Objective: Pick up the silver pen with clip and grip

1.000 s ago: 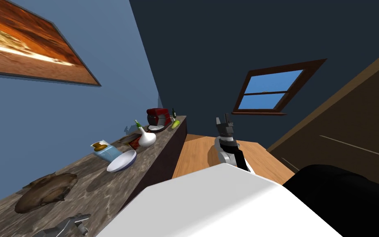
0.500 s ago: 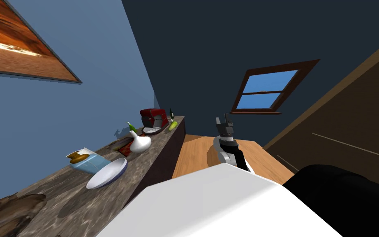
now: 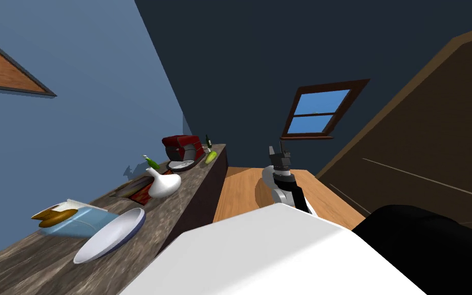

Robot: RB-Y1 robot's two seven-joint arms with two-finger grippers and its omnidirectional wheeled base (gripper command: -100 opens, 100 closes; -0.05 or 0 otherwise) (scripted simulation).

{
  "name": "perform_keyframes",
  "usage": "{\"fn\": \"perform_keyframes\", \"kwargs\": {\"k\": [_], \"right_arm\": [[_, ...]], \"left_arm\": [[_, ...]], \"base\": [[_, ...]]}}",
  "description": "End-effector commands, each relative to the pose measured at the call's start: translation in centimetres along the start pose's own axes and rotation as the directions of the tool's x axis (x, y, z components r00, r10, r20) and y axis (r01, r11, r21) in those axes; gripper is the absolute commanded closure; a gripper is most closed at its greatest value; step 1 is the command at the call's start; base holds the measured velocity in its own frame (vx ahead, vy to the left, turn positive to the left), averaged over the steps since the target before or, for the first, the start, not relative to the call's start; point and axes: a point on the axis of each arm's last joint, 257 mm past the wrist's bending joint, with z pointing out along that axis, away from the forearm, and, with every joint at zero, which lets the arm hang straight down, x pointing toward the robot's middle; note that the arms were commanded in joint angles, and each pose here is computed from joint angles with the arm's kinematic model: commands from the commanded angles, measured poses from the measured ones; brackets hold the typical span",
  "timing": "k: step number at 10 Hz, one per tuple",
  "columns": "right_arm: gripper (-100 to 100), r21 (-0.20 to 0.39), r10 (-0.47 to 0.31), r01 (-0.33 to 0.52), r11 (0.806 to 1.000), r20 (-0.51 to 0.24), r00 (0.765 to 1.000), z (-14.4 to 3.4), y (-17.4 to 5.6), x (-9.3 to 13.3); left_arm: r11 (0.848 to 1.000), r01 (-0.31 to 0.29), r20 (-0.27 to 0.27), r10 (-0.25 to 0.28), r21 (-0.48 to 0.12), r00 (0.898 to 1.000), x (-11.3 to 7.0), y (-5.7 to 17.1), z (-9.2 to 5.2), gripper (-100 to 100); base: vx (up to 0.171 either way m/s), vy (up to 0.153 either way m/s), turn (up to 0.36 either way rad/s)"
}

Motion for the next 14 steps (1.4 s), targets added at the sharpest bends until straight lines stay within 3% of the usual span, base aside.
{"fn": "perform_keyframes", "kwargs": {"k": [1,6,7,8,12,13,14], "right_arm": [[0,0.0,0.0,0.0,1.0,0.0,1.0,0.0,0.0,0.0],[0,0.0,0.0,0.0,1.0,0.0,1.0,0.0,0.0,0.0],[0,0.0,0.0,0.0,1.0,0.0,1.0,0.0,0.0,0.0],[0,0.0,0.0,0.0,1.0,0.0,1.0,0.0,0.0,0.0],[0,0.0,0.0,0.0,1.0,0.0,1.0,0.0,0.0,0.0],[0,0.0,0.0,0.0,1.0,0.0,1.0,0.0,0.0,0.0],[0,0.0,0.0,0.0,1.0,0.0,1.0,0.0,0.0,0.0]], "left_arm": [[0.998,0.068,0.005,-0.068,0.001,0.998,-0.7,-1.8,0.9,-100],[0.982,0.187,0.016,-0.187,0.003,0.982,-2.0,-4.5,2.5,-100],[0.985,0.17,0.014,-0.17,0.003,0.985,-1.7,-4.2,2.4,-100],[0.985,0.174,0.014,-0.174,0.004,0.985,-1.7,-4.3,2.4,100],[0.984,0.176,0.015,-0.176,0.006,0.984,-1.7,-4.4,2.4,100],[0.984,0.177,0.015,-0.177,0.006,0.984,-1.7,-4.4,2.4,0],[0.99,0.14,0.011,-0.14,0.002,0.99,-1.4,-3.4,1.9,100]], "base": [[-0.137,0.005,-0.459],[-0.108,0.014,-0.246],[-0.038,0.01,-0.052],[-0.008,0.0,0.01],[-0.002,0.001,0.007],[0.0,0.0,0.0],[0.08,0.001,0.29]]}}
